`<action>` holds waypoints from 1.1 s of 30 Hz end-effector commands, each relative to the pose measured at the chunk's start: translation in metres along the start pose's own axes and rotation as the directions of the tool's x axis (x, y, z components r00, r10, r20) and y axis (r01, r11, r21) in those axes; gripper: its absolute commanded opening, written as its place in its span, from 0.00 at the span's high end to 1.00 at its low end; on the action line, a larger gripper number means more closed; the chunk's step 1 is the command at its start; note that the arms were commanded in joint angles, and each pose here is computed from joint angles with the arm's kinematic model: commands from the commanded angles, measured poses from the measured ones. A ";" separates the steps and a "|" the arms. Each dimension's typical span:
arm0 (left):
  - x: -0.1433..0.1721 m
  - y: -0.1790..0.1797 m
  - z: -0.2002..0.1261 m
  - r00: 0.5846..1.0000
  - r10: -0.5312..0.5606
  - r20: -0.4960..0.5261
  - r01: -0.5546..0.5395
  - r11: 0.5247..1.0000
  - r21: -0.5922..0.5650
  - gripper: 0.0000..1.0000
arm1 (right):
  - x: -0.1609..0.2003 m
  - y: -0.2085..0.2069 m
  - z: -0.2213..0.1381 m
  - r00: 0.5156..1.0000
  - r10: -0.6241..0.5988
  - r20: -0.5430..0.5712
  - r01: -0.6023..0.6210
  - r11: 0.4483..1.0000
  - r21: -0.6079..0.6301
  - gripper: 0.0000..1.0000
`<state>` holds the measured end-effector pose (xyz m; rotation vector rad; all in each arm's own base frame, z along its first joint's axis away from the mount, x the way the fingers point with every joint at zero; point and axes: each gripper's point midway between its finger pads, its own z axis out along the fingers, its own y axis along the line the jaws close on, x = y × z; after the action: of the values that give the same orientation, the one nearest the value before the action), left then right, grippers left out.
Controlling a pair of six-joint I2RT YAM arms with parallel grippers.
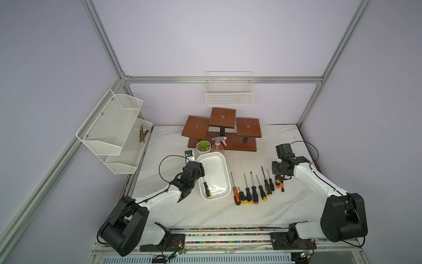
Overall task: Take out the screwdriver from the storage box
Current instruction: Place the screwdriver at the center of the board.
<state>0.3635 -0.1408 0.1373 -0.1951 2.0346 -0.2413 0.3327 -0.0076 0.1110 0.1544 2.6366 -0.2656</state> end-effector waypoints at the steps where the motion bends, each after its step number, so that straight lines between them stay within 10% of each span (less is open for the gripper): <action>1: -0.012 -0.004 -0.004 0.999 -0.006 0.041 0.005 1.000 0.013 1.00 | -0.002 -0.019 0.002 1.000 0.018 0.018 -0.019 0.996 0.083 1.00; 33: -0.013 -0.004 -0.004 0.999 -0.004 0.043 0.004 1.000 0.013 1.00 | 0.027 -0.045 0.055 0.982 -0.093 -0.166 0.126 0.970 0.206 1.00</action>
<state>0.3635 -0.1408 0.1373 -0.1953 2.0347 -0.2415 0.3290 -0.0569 0.0629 0.1070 2.7612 -0.5811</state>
